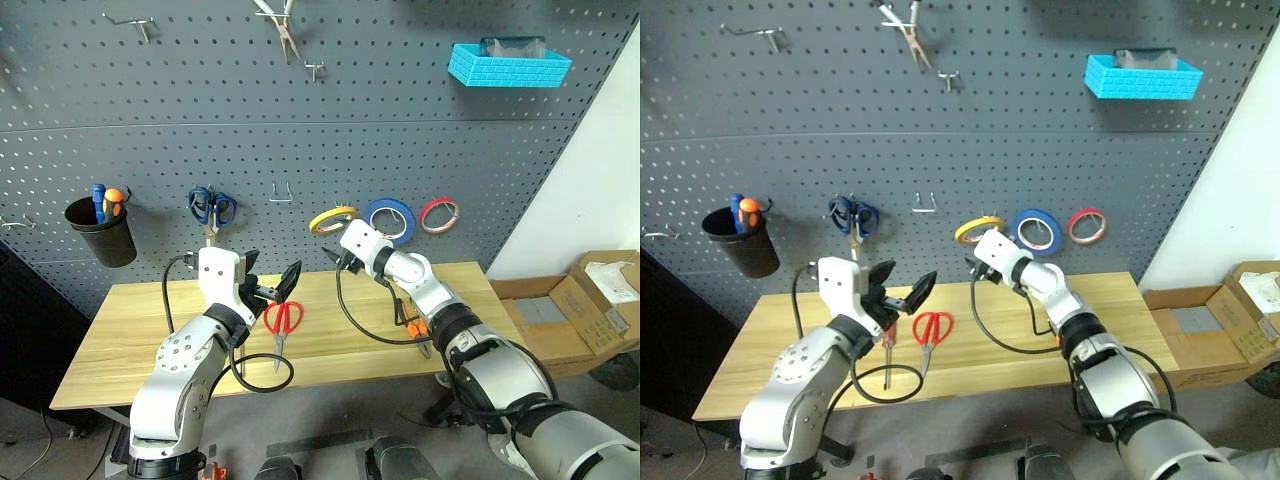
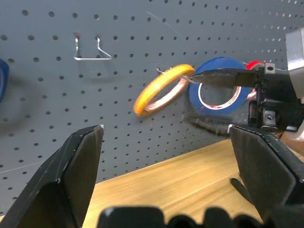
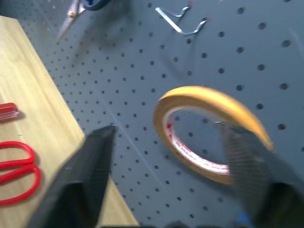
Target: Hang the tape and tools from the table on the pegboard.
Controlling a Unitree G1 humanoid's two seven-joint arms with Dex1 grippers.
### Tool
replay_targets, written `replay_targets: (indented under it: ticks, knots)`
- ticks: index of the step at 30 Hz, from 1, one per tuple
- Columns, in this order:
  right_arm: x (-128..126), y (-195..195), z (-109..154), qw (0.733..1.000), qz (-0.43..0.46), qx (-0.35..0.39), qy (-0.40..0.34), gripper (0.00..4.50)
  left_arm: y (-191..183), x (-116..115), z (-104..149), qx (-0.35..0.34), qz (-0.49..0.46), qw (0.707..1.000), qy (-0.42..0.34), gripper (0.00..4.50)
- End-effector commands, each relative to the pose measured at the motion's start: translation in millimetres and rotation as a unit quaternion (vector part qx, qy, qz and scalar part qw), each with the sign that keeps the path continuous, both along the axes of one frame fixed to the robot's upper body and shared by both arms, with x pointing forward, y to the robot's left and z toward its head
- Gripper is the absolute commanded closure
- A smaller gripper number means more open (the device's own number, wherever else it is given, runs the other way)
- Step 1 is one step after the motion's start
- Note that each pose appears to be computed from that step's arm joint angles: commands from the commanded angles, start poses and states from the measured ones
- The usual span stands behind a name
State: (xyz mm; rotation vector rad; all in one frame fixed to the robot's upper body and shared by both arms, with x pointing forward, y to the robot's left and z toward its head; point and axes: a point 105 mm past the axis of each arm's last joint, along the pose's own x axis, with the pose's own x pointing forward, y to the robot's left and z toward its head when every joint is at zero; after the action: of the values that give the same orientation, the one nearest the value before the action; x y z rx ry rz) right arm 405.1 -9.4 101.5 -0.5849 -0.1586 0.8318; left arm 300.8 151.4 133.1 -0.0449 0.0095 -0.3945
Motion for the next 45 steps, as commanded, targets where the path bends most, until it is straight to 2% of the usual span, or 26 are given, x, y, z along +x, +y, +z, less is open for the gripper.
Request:
replay_targets:
  ticks: [1, 4, 6, 10, 12, 15, 18, 22, 26, 34, 36, 38, 39, 45]
  knots:
    - [-6, -9, 3, 1.0, -0.001, 0.014, 0.003, 0.03, -6, -3, 19, 0.0, -0.015, 0.999, -0.034, 0.0]
    - [-29, -27, -23, 0.999, 0.001, -0.014, 0.03, 0.03, -10, -11, 6, -0.002, -0.023, 1.0, -0.013, 0.0]
    - [-41, -42, -37, 0.997, -0.01, -0.034, 0.063, 0.03, -16, -25, -15, 0.007, -0.047, 0.999, 0.021, 0.0]
    - [-45, -68, -51, 0.985, -0.08, -0.04, 0.148, 0.03, -24, -48, -46, 0.068, -0.101, 0.991, 0.058, 0.0]
    - [-42, -78, -61, 0.969, -0.126, -0.033, 0.208, 0.03, -26, -55, -63, 0.122, -0.133, 0.981, 0.067, 0.0]
    - [-35, -97, -81, 0.929, -0.214, -0.017, 0.303, 0.03, -32, -59, -85, 0.185, -0.185, 0.963, 0.071, 0.0]
    - [-26, -103, -85, 0.903, -0.255, -0.002, 0.345, 0.03, -38, -57, -99, 0.262, -0.245, 0.932, 0.049, 0.0]
    - [-17, -113, -91, 0.879, -0.299, 0.006, 0.372, 0.03, -39, -37, -95, 0.272, -0.244, 0.931, 0.025, 0.0]
    - [-2, -133, -86, 0.873, -0.345, -0.001, 0.344, 0.03, -38, -24, -84, 0.255, -0.219, 0.942, 0.008, 0.0]
    - [10, -159, -78, 0.867, -0.397, -0.005, 0.302, 0.03, -32, -40, -91, 0.255, -0.22, 0.941, 0.022, 0.0]
    - [7, -161, -82, 0.854, -0.411, 0.003, 0.319, 0.03, -31, -42, -91, 0.253, -0.219, 0.942, 0.024, 0.0]
    - [2, -161, -89, 0.828, -0.432, 0.029, 0.357, 0.03, -32, -43, -90, 0.248, -0.217, 0.944, 0.025, 0.0]
    - [2, -157, -88, 0.826, -0.43, 0.036, 0.363, 0.03, -32, -43, -90, 0.247, -0.216, 0.944, 0.025, 0.0]
    - [8, -150, -72, 0.837, -0.424, 0.044, 0.343, 0.03, -30, -44, -88, 0.247, -0.216, 0.944, 0.027, 0.0]
